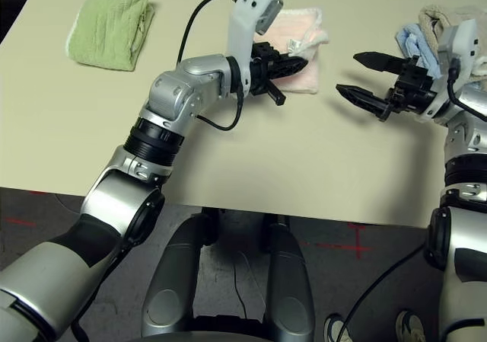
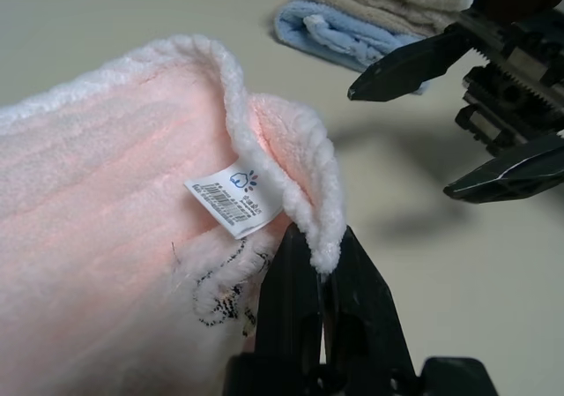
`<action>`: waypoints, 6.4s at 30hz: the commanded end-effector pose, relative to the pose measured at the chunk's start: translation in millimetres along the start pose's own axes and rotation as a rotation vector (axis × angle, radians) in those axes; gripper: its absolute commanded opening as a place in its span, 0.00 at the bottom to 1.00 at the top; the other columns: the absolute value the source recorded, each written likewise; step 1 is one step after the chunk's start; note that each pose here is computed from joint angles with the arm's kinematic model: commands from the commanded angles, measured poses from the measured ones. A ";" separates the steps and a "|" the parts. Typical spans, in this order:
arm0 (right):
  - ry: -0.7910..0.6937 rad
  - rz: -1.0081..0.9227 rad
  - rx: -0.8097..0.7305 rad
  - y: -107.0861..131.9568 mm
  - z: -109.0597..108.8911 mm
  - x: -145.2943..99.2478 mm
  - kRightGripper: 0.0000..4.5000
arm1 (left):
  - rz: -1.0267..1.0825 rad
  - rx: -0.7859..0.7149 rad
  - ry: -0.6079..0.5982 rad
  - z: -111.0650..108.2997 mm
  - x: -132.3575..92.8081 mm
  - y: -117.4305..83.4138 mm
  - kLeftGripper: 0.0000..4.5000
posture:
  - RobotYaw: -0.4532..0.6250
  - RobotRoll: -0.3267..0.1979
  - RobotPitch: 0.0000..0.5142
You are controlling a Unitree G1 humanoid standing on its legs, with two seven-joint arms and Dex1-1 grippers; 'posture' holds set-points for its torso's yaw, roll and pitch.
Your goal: Fold the towel and set it aside.
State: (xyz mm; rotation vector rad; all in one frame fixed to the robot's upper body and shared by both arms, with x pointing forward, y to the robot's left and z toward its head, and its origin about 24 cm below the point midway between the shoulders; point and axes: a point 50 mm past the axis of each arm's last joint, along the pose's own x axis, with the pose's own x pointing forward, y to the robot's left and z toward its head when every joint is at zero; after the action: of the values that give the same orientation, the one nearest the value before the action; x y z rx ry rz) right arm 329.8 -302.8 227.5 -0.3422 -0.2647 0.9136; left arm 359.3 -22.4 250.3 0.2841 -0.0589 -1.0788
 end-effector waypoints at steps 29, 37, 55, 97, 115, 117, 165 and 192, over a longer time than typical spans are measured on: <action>0.027 -0.001 0.016 -3.2 -2.6 3.7 1.00 | -0.148 -0.117 -0.140 68.6 -41.2 25.1 0.99 | 0.44 0.62 0.73; -0.029 -0.054 0.070 -5.8 -3.4 0.1 1.00 | -0.040 0.036 -0.129 27.5 -95.2 64.3 0.99 | 0.45 0.62 0.72; 0.005 -0.034 0.102 -2.9 -9.7 -10.6 0.63 | 0.073 0.201 -0.113 -43.9 -151.9 82.2 1.00 | 0.43 0.62 0.71; -0.140 0.116 0.006 -0.9 21.5 53.5 0.00 | -0.022 0.318 -0.188 -9.8 -109.1 87.5 0.01 | 0.43 0.62 0.74; 0.115 -0.007 0.002 12.2 -21.5 98.3 0.00 | -0.033 0.272 -0.015 -35.7 -42.7 62.8 0.01 | 0.43 0.62 0.76; 0.147 -0.018 0.003 13.1 -26.6 97.3 0.00 | -0.025 0.275 0.032 -43.4 -43.0 63.3 0.01 | 0.43 0.62 0.76; 0.214 -0.430 0.098 4.4 -26.0 139.3 0.00 | 0.388 0.061 0.071 -58.3 -44.4 83.2 0.01 | 0.39 0.62 0.82; -0.337 -0.255 0.135 -19.7 25.8 75.1 0.00 | 0.278 0.095 -0.242 -16.9 -98.3 108.8 0.01 | 0.40 0.62 0.79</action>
State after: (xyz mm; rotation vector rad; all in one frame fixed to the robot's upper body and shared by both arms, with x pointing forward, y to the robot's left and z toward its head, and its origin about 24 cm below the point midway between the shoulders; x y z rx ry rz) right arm 384.2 -240.5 267.4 -0.0417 -0.5398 0.6905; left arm 411.8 112.5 279.8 0.2275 -0.3612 -0.7911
